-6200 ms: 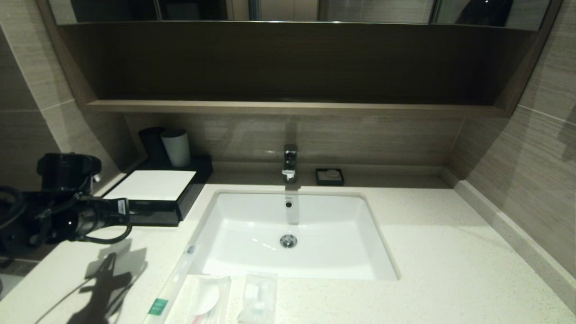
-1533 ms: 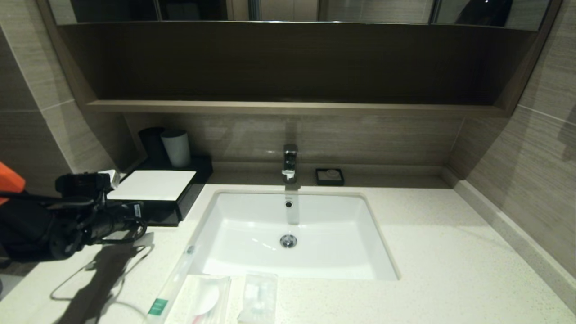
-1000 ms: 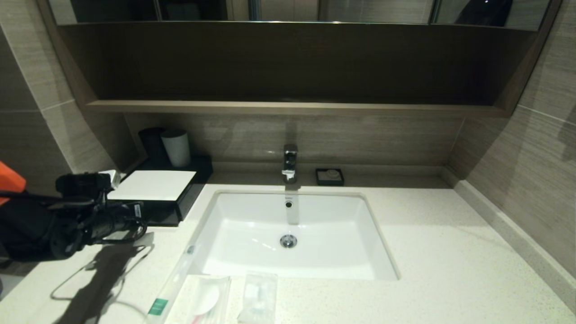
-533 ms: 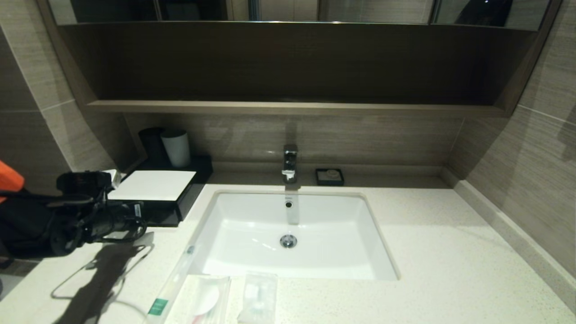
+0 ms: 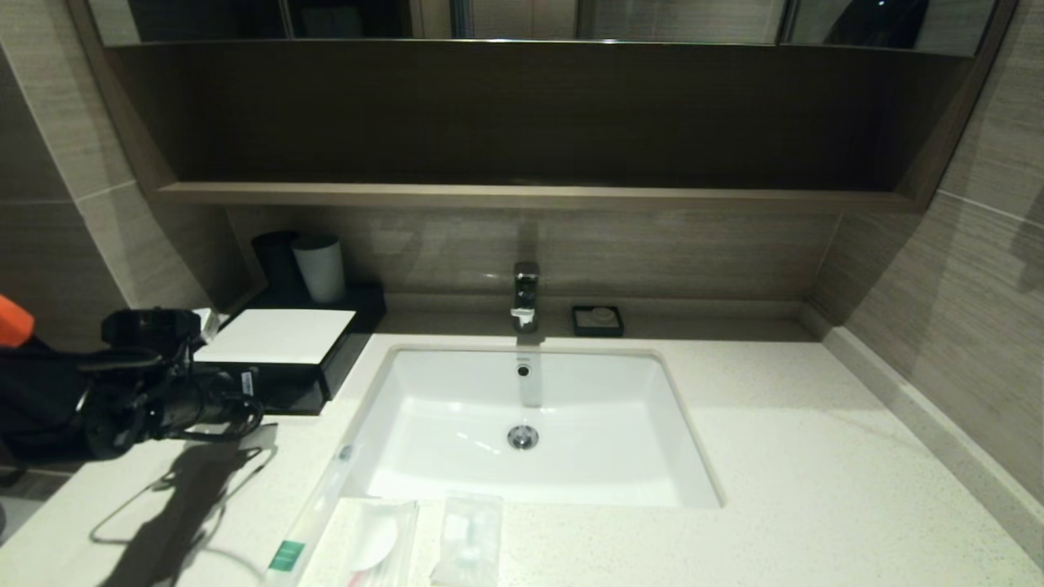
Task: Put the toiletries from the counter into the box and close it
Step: Open the drawer
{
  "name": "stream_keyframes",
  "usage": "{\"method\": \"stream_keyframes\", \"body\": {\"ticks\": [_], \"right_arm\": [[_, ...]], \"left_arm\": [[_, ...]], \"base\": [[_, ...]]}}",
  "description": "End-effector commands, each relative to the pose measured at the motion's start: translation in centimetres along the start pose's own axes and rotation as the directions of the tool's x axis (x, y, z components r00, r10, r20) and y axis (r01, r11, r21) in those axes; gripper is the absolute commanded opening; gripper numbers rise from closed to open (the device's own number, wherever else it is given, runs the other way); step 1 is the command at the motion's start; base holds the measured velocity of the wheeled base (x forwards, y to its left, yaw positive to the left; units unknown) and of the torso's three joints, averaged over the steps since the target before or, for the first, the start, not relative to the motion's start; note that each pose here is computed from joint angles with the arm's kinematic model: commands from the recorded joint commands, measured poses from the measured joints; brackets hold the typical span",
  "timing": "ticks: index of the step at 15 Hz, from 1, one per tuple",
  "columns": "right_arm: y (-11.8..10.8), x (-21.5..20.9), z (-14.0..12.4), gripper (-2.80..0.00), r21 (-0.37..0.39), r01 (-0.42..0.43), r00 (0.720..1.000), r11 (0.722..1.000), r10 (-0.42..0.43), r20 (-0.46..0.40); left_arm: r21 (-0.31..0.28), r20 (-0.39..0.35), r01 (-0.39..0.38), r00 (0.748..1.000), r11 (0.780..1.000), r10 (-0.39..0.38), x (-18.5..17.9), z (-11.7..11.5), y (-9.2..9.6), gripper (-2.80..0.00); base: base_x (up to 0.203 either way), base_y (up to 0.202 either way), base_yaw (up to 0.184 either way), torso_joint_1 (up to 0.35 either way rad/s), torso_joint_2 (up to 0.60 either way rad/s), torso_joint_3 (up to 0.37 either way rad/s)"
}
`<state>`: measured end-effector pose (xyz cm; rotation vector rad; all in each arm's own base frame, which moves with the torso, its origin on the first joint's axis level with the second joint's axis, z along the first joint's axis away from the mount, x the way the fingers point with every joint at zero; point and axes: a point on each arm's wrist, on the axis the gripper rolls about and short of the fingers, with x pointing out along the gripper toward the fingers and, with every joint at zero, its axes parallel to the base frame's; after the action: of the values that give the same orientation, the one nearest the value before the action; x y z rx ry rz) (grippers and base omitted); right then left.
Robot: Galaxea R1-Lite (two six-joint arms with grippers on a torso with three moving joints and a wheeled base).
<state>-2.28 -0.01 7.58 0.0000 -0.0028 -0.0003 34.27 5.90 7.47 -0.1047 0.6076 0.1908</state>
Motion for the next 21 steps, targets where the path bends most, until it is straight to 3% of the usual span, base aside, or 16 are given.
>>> {"method": "stream_keyframes", "body": {"ticks": [1,21], "right_arm": [[0.0,0.0,0.0,-2.8,0.0,0.0,1.0,1.0,0.0,0.0],[0.0,0.0,0.0,-2.8,-0.002,0.0,1.0,1.0,0.0,-0.001]], "left_arm": [[-0.001,0.001,0.0,1.0,1.0,0.0,-0.4,0.2,0.0,-2.8],[0.027,-0.082,-0.003,0.997,1.0,0.006,-3.6,0.8,0.0,-2.8]], "base": [[0.0,0.0,0.0,0.0,0.0,0.0],[0.0,0.0,0.0,0.0,0.0,0.0]]}}
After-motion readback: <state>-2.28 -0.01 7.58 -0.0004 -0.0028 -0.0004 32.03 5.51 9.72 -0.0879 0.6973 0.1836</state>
